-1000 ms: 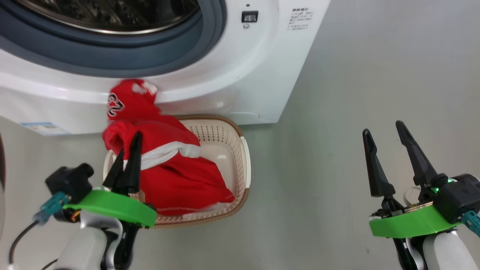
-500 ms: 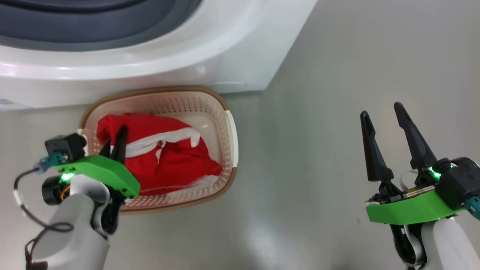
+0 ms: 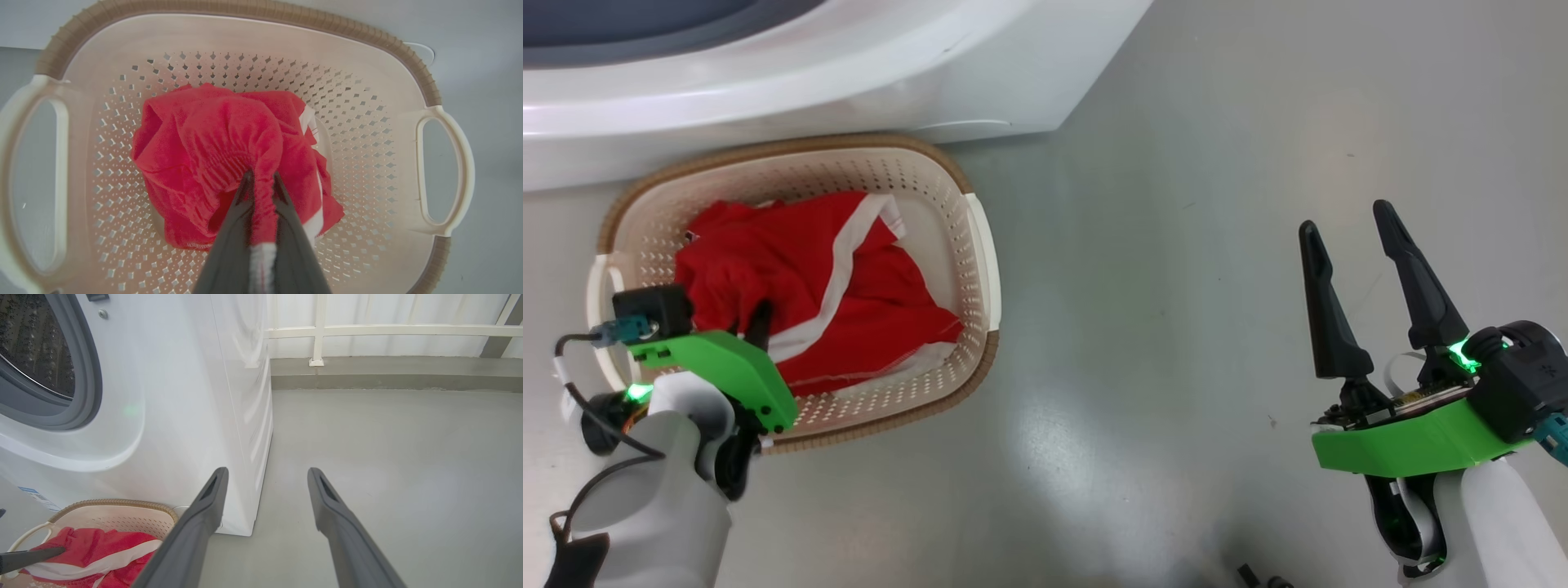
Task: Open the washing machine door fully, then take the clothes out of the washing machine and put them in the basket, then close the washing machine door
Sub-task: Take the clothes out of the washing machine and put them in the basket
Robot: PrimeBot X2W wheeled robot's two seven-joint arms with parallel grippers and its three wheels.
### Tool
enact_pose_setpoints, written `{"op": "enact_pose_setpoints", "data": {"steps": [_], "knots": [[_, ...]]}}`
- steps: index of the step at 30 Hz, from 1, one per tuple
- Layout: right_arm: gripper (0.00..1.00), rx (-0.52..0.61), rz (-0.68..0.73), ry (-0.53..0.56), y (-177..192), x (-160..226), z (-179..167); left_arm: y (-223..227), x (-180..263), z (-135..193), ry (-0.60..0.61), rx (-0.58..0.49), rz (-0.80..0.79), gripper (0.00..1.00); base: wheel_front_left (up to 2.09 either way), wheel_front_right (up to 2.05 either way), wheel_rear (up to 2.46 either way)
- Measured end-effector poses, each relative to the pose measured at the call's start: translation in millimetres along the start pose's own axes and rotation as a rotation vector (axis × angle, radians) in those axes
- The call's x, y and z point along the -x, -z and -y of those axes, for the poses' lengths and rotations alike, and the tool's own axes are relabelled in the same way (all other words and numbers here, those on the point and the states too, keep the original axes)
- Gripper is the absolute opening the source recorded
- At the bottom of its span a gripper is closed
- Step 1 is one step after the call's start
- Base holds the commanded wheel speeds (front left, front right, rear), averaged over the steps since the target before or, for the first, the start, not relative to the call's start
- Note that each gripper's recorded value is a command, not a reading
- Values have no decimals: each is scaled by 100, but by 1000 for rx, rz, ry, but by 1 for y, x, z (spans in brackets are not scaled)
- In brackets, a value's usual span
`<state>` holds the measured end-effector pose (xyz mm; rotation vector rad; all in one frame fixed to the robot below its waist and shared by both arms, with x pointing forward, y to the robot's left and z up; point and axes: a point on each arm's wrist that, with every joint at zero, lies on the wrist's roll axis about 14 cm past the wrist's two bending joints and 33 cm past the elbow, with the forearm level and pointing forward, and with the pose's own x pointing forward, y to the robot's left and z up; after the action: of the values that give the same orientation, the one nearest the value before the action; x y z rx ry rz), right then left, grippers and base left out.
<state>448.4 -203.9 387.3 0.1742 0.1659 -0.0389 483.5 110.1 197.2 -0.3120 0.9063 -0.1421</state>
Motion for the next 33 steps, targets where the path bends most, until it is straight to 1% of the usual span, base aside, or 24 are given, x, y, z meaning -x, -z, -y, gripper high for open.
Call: {"op": "enact_pose_setpoints", "data": {"steps": [1, 2, 3, 4, 5, 6, 7, 8, 9, 15, 20, 21, 23, 26, 33], "knots": [[100, 1, -5, 1, 2, 0, 1, 6, -1, -1, -5, -1, -24, 20, 0, 0, 0], [100, 2, -9, 3, 3, 0, 1, 11, -3, -2, -8, -3, -38, 31, 0, 0, 0], [100, 2, -13, 3, 5, 0, 1, 13, -4, -3, -10, -7, -47, 34, 0, 0, 0], [100, 2, -16, 3, 6, 0, 1, 14, -5, -3, -11, -11, -51, 42, 0, 0, 0], [100, 3, -16, 2, 6, 0, 1, 14, -6, -3, -12, -16, -52, 42, 0, 0, 0], [100, 3, -14, 1, 5, -2, 1, 13, -7, -3, -10, -19, -51, 73, 0, 0, 0], [100, 4, -9, -1, 4, -3, 1, 12, -8, -2, -7, -21, -48, 91, 0, 0, 0], [100, 3, -5, -3, 3, -4, 0, 11, -8, -2, -8, -23, -44, 98, 0, 0, 0], [100, 3, -4, -4, 3, -5, 0, 11, -7, -3, -10, -25, -43, 100, 0, 0, 0], [100, -1, 1, -3, 0, -4, -1, -2, 1, 2, -6, -32, 29, 100, 0, 0, 0], [100, -3, 12, -2, -5, -2, -1, -18, 9, 13, 15, 1, 104, 100, 0, 0, 0], [100, -4, 22, -3, -10, -2, -2, -30, 15, 16, 21, 17, 154, 100, 0, 0, 0], [100, -1, 26, -6, -11, -2, -3, -35, 19, 18, 27, 15, 173, 100, 0, 0, 0], [100, -3, 39, -11, -17, 0, -5, -46, 31, 24, 47, 17, 223, 100, 0, 0, 0], [100, -1, 78, -17, -36, 9, -9, -92, 83, 43, 126, -3, 432, 100, 0, 0, 0]]}}
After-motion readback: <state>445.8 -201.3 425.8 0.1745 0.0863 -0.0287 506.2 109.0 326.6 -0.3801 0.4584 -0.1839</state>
